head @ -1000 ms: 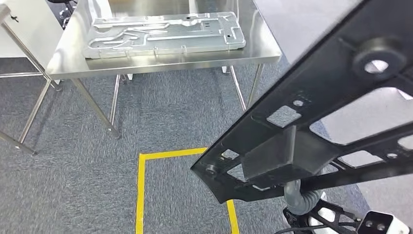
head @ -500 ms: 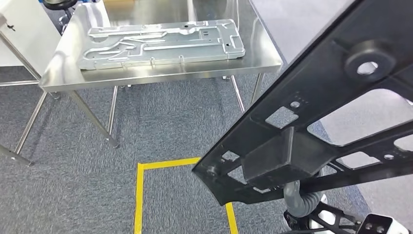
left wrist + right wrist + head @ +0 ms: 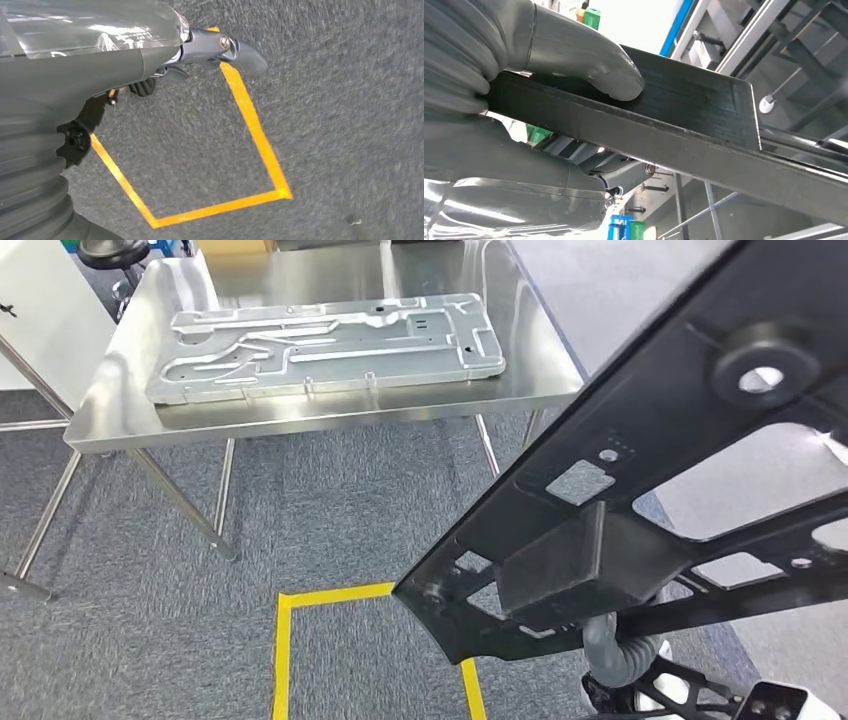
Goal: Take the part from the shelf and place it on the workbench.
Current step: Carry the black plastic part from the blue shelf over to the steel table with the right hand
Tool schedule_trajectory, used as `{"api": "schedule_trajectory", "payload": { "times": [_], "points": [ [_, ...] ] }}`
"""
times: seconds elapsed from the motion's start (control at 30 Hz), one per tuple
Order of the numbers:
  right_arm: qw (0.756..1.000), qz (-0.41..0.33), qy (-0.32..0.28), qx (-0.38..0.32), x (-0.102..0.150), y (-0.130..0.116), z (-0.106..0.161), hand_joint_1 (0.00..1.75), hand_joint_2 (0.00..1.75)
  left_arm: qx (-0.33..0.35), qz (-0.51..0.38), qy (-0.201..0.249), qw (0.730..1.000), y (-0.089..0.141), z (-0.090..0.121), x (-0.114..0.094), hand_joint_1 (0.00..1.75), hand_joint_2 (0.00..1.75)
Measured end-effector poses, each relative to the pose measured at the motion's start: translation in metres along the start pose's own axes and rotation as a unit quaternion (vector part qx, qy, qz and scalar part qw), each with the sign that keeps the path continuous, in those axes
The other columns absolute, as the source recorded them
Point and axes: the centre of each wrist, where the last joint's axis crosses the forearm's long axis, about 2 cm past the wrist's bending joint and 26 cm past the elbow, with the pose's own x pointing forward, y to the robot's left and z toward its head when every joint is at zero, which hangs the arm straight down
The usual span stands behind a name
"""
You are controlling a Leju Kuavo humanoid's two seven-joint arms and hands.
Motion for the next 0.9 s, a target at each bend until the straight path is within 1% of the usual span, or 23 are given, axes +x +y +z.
{"api": "schedule_trajectory", "payload": {
  "times": [0.63,0.9],
  "points": [
    [1.000,0.005,0.003,-0.006,0.0007,0.0005,0.0016,1.75,1.75,-0.004,0.002,0.000,1.000,-0.0035,-0.0004,0.0002,0.00,1.75],
    [1.000,0.001,0.003,-0.010,0.0009,0.0002,0.0028,1.75,1.75,0.000,0.000,0.000,1.000,0.0012,-0.0001,0.0005,0.00,1.75]
  ]
}}
